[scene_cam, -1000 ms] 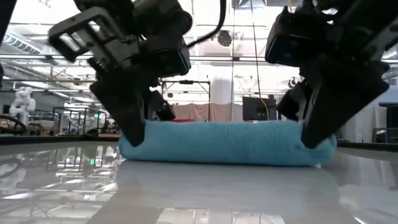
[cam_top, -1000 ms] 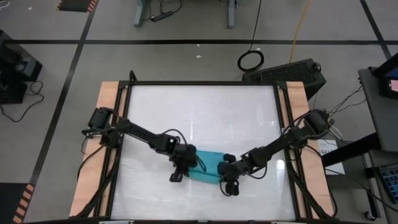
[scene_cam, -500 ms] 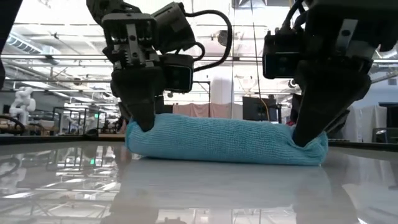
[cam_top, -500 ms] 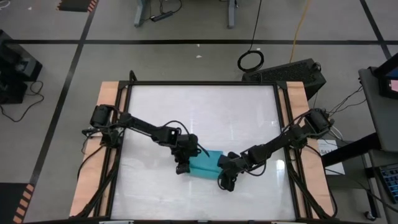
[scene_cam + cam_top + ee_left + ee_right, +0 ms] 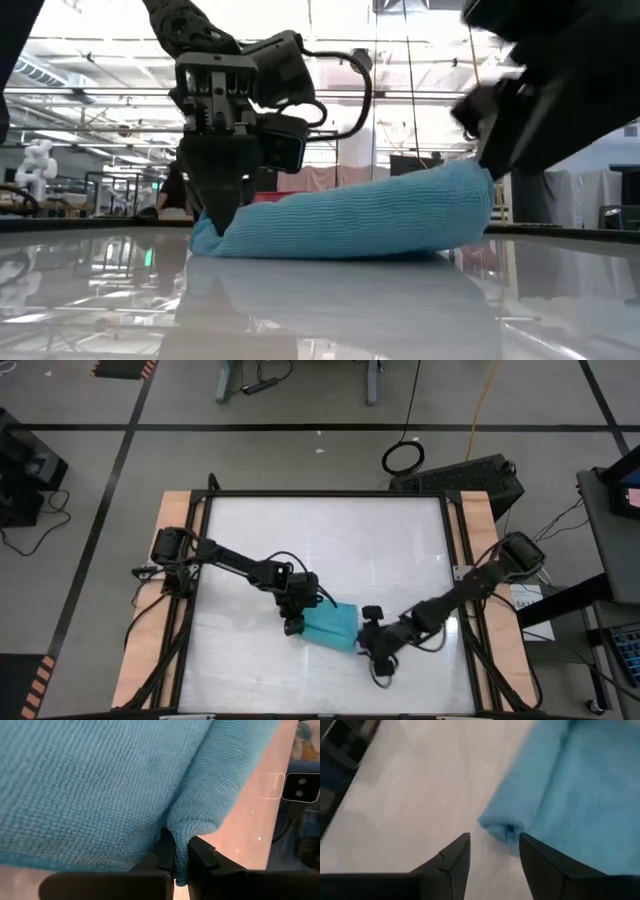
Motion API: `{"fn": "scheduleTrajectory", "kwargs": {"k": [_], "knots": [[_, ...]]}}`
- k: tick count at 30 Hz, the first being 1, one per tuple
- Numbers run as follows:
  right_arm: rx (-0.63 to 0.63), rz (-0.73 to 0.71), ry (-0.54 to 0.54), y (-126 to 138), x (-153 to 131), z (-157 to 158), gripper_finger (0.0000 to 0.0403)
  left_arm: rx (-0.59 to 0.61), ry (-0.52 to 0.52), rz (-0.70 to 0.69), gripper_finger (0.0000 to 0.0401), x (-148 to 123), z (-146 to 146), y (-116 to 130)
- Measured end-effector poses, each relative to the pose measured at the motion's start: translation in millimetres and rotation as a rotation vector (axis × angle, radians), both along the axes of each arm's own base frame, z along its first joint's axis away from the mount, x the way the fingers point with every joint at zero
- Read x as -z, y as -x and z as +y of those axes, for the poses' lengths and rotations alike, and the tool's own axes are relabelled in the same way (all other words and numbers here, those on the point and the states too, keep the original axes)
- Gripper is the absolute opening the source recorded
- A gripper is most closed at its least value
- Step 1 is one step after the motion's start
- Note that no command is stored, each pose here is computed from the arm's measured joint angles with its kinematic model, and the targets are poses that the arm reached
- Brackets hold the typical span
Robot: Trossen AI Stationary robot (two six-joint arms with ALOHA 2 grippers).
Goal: Roll towel
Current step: Roll the blue microfiber towel
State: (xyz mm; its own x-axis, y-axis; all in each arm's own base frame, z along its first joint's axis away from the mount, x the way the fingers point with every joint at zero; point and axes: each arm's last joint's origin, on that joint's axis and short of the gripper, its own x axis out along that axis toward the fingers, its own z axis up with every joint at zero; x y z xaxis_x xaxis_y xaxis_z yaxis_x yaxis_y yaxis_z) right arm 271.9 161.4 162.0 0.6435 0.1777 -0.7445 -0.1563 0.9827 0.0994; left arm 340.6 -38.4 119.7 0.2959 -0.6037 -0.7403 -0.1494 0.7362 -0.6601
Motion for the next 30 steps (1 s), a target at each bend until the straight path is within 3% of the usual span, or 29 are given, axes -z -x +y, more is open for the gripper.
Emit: {"fn": "scheduleTrajectory", "kwargs": {"k": [3, 9, 16, 30], "knots": [[-0.092, -0.064, 0.141, 10, -2, 14, 0.0159, 0.01, 0.038, 0.022, 0.0024, 7, 1, -1], [-0.1, -0.113, 0.312, 23, 1, 28, 0.0159, 0.005, 0.047, 0.034, 0.0024, 11, 4, -2], [-0.213, -0.164, 0.416, 15, 13, 35, 0.0159, -0.011, 0.066, 0.026, 0.0024, 12, 12, -3], [-0.192, -0.096, 0.505, -8, 30, 6, 0.016, -0.016, 0.085, 0.023, 0.0024, 12, 17, -3]]}}
